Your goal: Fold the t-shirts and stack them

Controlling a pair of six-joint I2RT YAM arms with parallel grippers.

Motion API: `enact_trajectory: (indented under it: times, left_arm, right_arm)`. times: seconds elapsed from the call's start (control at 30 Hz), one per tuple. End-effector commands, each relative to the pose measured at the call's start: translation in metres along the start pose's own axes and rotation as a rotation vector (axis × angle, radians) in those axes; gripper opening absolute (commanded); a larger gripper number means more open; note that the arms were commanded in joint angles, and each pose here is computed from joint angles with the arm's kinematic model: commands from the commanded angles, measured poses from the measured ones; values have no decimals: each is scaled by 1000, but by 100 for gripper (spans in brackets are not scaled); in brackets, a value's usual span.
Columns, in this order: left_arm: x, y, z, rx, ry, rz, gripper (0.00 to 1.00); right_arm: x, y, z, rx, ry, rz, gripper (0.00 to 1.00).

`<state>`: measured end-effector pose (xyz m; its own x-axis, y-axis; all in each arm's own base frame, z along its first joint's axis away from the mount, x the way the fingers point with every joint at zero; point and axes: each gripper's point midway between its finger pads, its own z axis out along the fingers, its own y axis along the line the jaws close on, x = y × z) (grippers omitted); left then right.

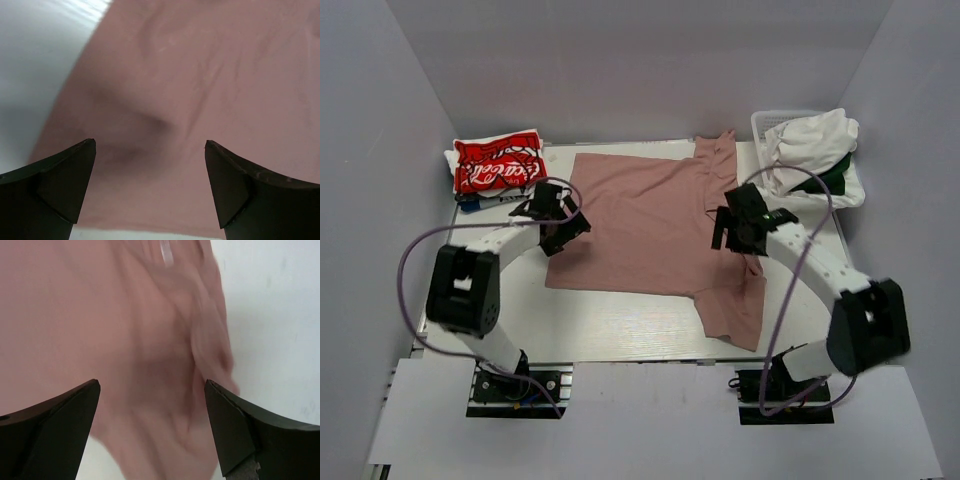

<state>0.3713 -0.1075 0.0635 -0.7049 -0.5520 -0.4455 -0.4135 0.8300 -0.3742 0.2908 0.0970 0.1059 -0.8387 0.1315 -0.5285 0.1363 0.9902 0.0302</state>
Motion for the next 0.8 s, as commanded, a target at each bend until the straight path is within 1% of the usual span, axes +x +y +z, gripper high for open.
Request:
enact_trajectory:
  times: [0.0,0.03,0.07,0.1,0.13,0.17,0.2,0.23,0.27,0.3,0.33,0.37,0.43,0.47,0.53,0.57,0.63,0.7,0.77]
  left_arm:
    - [3,-37,20,136,65,73,100]
    - [12,-25,32,84,104,72,100]
    - [18,-19,36,64,125,72,100]
    - [20,-13,39,37,129,73,100]
    - [24,-3,39,-5,136,74,100]
    - [33,10,40,-43,154,76,100]
    - [39,20,40,-77,164,78,100]
    - [42,35,41,-119,174,68,100]
    - [50,47,37,-163,192,61,100]
    - [62,68,35,-218,220,56,100]
    - [60,78,30,-264,192,51,100]
    - [74,96,23,-323,227,42,100]
    - [79,111,14,-380,220,37,100]
    - [85,120,10,-409,228,33,100]
    - [85,134,0,-473,213,14,100]
    - [81,134,-4,-482,194,4,100]
    - [80,144,-9,-516,189,3,100]
    - [71,136,-9,-492,167,7,100]
    - [55,122,-7,-455,132,12,100]
  right_arm:
    - [-89,23,24,54,-265,-117,90]
    - [-96,23,29,79,-278,-127,90]
    - [-116,29,29,73,-318,-131,90]
    - [-120,38,53,81,-298,-181,90]
    - [-123,46,58,56,-293,-200,90]
    - [-111,51,84,68,-229,-249,90]
    - [-134,64,77,38,-267,-258,90]
    - [-137,67,82,37,-260,-268,90]
    - [-139,68,87,45,-259,-278,90]
    - [-147,73,97,49,-261,-290,90]
    - [-148,73,100,58,-254,-298,90]
    - [-145,75,110,68,-240,-321,90]
    - [-153,81,112,56,-262,-356,90]
    - [-148,81,122,63,-246,-368,90]
    - [-150,86,124,61,-246,-377,90]
    - [-155,90,130,62,-261,-372,90]
    - [-152,91,134,61,-238,-399,90]
    - [-151,101,139,20,-225,-416,90]
    - [-142,122,140,-62,-211,-460,90]
